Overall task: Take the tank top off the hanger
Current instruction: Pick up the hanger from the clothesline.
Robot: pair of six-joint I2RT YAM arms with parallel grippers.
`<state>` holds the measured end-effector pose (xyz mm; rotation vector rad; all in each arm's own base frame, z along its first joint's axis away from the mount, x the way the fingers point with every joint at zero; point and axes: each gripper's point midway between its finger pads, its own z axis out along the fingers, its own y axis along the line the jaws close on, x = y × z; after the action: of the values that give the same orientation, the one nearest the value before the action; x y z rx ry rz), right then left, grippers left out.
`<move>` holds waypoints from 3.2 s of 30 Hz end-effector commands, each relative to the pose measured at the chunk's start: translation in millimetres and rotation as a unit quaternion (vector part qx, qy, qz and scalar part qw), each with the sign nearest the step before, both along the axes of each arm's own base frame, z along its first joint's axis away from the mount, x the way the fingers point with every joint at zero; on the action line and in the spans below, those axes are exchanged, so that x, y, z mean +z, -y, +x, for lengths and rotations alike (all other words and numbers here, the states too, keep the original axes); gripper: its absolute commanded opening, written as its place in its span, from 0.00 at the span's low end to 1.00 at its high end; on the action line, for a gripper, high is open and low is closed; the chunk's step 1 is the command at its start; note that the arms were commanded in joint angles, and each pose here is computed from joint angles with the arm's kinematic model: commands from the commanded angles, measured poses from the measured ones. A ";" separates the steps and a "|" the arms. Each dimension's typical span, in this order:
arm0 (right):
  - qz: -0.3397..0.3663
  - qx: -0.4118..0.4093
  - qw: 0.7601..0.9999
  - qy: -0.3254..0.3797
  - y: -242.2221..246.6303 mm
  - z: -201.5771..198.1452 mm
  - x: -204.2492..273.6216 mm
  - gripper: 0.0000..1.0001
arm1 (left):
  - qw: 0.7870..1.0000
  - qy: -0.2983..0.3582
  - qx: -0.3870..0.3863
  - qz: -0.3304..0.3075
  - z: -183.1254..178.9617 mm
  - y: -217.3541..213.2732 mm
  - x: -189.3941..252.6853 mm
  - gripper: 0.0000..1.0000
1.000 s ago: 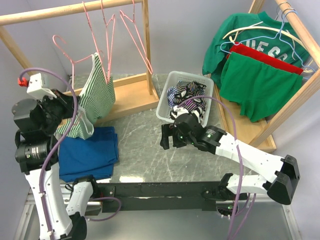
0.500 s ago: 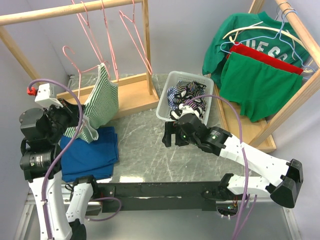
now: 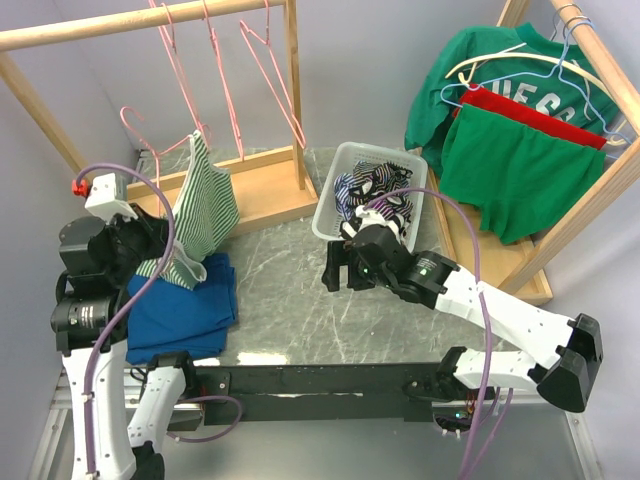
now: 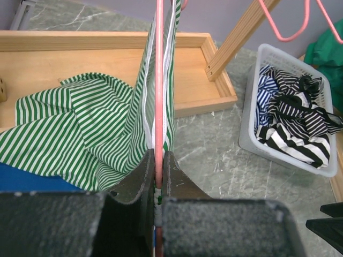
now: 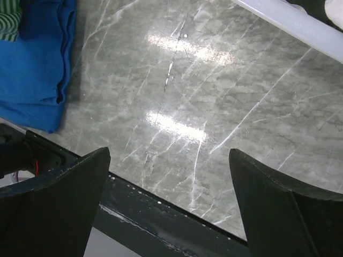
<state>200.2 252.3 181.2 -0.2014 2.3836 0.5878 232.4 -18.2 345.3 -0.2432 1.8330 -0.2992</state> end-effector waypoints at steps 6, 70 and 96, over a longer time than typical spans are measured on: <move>0.027 -0.002 0.999 0.021 -14.2 10.3 21.4 1.00 | 1.000 0.003 0.005 0.005 -3.2 -1.1 -10.8 0.01; 0.028 -0.030 0.999 0.029 2.6 11.6 16.8 1.00 | 0.976 -0.145 -0.160 0.024 -48.8 159.4 -101.0 0.01; 0.231 -0.092 0.967 0.050 9.4 56.1 62.8 0.91 | 0.945 -0.137 -0.295 0.019 -103.2 212.2 -59.9 0.01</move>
<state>241.5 215.0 197.5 0.2318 2.2020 0.8199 142.1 -217.8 270.5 0.3097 2.1672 -0.5339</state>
